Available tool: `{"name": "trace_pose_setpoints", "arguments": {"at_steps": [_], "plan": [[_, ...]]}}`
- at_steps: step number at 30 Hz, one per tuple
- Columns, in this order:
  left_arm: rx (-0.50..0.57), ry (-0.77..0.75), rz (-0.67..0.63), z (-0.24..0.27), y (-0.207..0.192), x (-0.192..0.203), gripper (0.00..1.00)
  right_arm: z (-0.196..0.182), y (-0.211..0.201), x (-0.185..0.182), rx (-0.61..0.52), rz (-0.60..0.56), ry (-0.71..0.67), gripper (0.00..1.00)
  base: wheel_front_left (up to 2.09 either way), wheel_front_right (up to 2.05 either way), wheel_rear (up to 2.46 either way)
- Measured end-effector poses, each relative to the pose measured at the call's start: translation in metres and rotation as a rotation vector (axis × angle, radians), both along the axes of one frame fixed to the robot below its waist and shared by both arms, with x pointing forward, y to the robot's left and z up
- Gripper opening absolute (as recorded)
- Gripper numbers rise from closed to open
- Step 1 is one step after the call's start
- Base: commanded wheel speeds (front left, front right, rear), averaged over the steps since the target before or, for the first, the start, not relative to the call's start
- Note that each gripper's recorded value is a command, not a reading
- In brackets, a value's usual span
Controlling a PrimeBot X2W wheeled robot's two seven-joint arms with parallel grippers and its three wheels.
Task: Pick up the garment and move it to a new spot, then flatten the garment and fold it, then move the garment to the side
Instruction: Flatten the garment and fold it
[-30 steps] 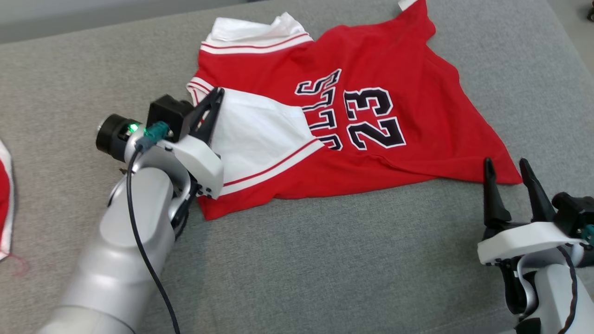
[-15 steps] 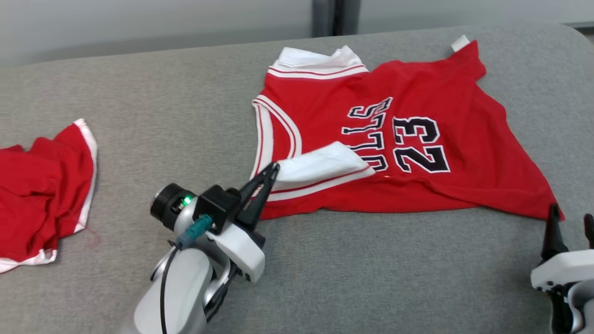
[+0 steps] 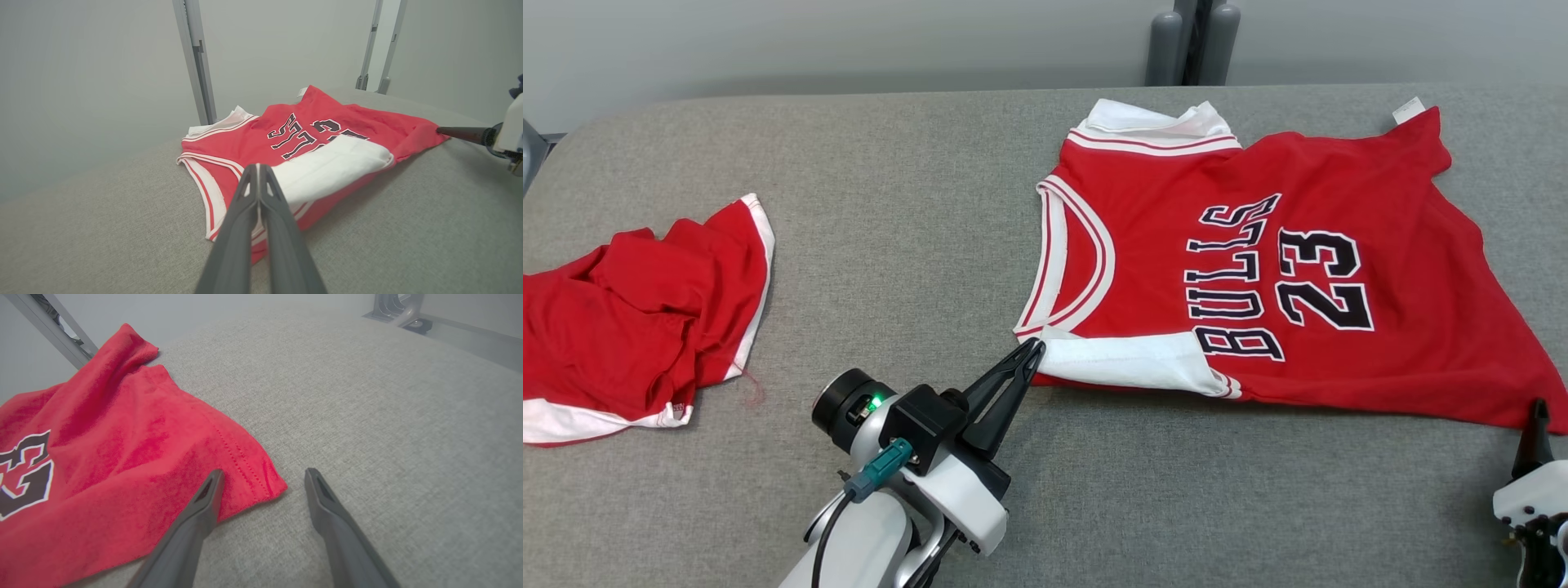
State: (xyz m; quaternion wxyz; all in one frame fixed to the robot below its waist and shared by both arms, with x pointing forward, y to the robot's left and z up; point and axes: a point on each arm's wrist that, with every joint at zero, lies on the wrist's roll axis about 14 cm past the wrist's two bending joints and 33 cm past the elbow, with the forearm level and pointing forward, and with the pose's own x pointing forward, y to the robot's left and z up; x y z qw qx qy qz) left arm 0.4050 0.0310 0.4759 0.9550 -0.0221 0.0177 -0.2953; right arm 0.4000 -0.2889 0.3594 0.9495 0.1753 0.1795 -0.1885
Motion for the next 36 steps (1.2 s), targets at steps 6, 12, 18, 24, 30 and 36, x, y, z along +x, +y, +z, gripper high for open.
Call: {"name": "trace_pose_setpoints", "arguments": {"at_steps": [6,12,18,24,30,36], "plan": [[0.005,0.004,0.004,-0.002,0.003,0.0,0.0,-0.006,0.003,0.005,0.036,-0.008,0.018,1.0,0.0,0.0,0.0],[0.006,0.01,0.006,-0.005,0.005,0.002,0.0,-0.011,0.006,0.009,0.054,-0.008,0.035,1.0,0.0,0.0,0.0],[0.006,0.014,0.009,-0.007,0.005,0.002,0.0,-0.011,0.01,0.014,0.06,0.005,0.033,0.0,0.0,0.0,0.0],[-0.019,-0.005,0.035,0.004,0.008,-0.003,0.0,0.014,0.019,0.023,0.016,0.075,-0.039,0.0,0.0,0.0,0.0],[-0.067,-0.081,0.077,0.035,0.013,-0.005,0.0,0.063,0.027,0.038,-0.069,0.162,-0.166,0.0,0.0,0.0,0.0],[-0.117,-0.201,0.132,0.082,0.027,-0.002,0.0,0.127,0.034,0.054,-0.176,0.257,-0.302,0.0,0.0,0.0,0.0]]}}
